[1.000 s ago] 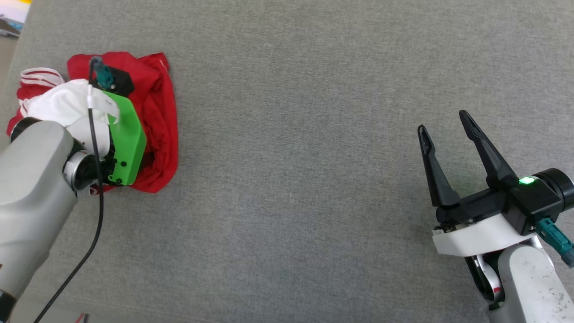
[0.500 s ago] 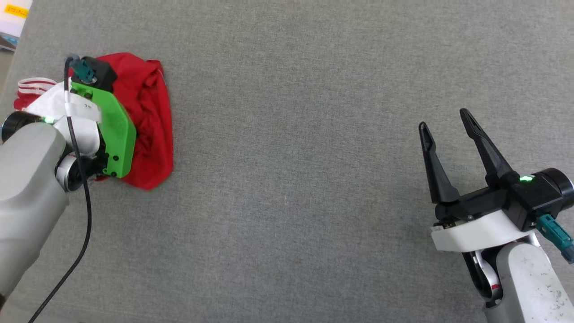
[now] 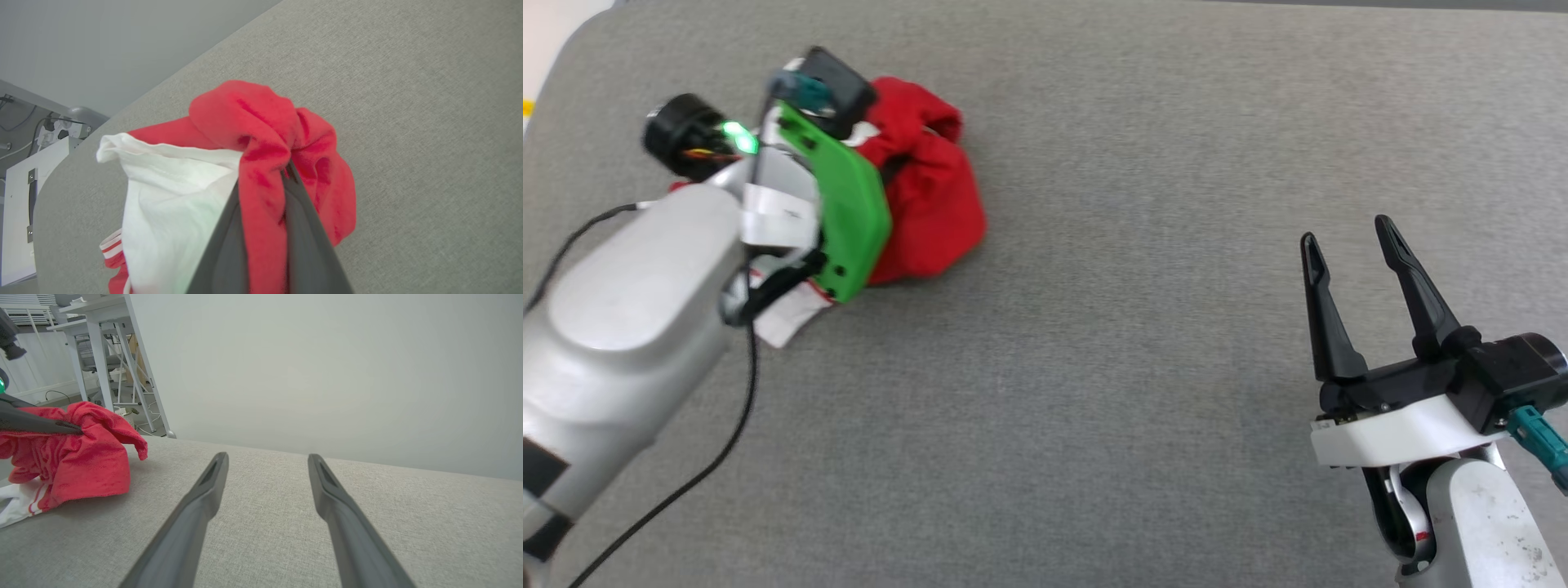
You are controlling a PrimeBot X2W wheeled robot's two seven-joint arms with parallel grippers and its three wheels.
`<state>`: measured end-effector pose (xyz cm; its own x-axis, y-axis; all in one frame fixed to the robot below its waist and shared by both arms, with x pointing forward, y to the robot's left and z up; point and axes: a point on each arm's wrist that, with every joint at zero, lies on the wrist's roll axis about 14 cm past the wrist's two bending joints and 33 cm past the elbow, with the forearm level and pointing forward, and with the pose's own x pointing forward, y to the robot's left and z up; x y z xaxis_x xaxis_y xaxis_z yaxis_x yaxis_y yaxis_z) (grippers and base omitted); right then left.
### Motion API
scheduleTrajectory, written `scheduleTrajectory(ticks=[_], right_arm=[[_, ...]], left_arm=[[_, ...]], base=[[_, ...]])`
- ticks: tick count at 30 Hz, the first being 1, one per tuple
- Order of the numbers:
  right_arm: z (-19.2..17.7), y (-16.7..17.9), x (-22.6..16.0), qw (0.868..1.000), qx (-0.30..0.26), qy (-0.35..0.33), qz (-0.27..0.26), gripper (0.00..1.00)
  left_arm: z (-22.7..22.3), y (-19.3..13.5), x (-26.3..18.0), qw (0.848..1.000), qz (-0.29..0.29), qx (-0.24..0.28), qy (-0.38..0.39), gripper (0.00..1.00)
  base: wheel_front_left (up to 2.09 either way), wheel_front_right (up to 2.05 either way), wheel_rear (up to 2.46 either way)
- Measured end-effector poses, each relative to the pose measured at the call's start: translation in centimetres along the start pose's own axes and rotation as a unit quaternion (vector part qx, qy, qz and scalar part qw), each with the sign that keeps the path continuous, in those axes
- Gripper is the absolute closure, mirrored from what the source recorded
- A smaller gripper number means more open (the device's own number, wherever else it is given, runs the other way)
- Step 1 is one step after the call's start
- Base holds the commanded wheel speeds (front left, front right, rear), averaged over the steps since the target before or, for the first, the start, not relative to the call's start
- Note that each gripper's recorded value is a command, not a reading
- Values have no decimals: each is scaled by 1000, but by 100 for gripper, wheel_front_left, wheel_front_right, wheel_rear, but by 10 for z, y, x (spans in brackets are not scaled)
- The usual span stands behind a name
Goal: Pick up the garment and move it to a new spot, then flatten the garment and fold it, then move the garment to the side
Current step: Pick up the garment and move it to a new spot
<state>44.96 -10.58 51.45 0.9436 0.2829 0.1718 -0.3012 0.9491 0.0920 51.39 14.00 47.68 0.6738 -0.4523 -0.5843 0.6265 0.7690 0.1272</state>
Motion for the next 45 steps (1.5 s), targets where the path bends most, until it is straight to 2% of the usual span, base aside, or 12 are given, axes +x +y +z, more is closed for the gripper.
scheduleTrajectory(ticks=[6,12,17,20,24,25,29,30,31,35,41,45], right_arm=[[17,-28,-16,999,-16,-14,-49,0],[31,-69,-41,992,-41,-18,-116,0],[36,-91,-55,987,-53,-18,-153,0],[33,-101,-58,984,-50,-14,-169,0],[28,-109,-58,983,-50,-9,-178,0],[21,-112,-58,982,-51,0,-181,0],[15,-113,-58,982,-51,9,-183,0],[15,-113,-57,982,-51,9,-182,0],[15,-113,-57,982,-51,9,-181,0],[18,-111,-57,983,-50,5,-179,0],[30,-107,-63,983,-50,-9,-179,0],[37,-97,-66,984,-45,-18,-169,0]], left_arm=[[46,-83,31,991,-104,58,-58,100],[92,-182,49,963,-217,97,-123,100],[105,-250,53,939,-291,113,-142,100],[80,-284,57,931,-322,137,-101,100],[30,-320,55,921,-364,134,-39,100],[2,-333,54,915,-382,127,-1,100],[-11,-339,56,912,-390,123,12,100],[-10,-339,57,913,-390,120,7,65],[-8,-338,57,914,-389,117,-1,0],[14,-339,55,916,-385,94,-71,0],[74,-327,38,907,-362,39,-213,0],[110,-287,33,912,-284,7,-296,0]], base=[[0,0,0],[0,0,0],[0,0,0],[0,0,0],[0,0,0],[0,0,0],[0,0,0],[0,0,0],[0,0,0],[0,0,0],[0,0,0],[0,0,0]])
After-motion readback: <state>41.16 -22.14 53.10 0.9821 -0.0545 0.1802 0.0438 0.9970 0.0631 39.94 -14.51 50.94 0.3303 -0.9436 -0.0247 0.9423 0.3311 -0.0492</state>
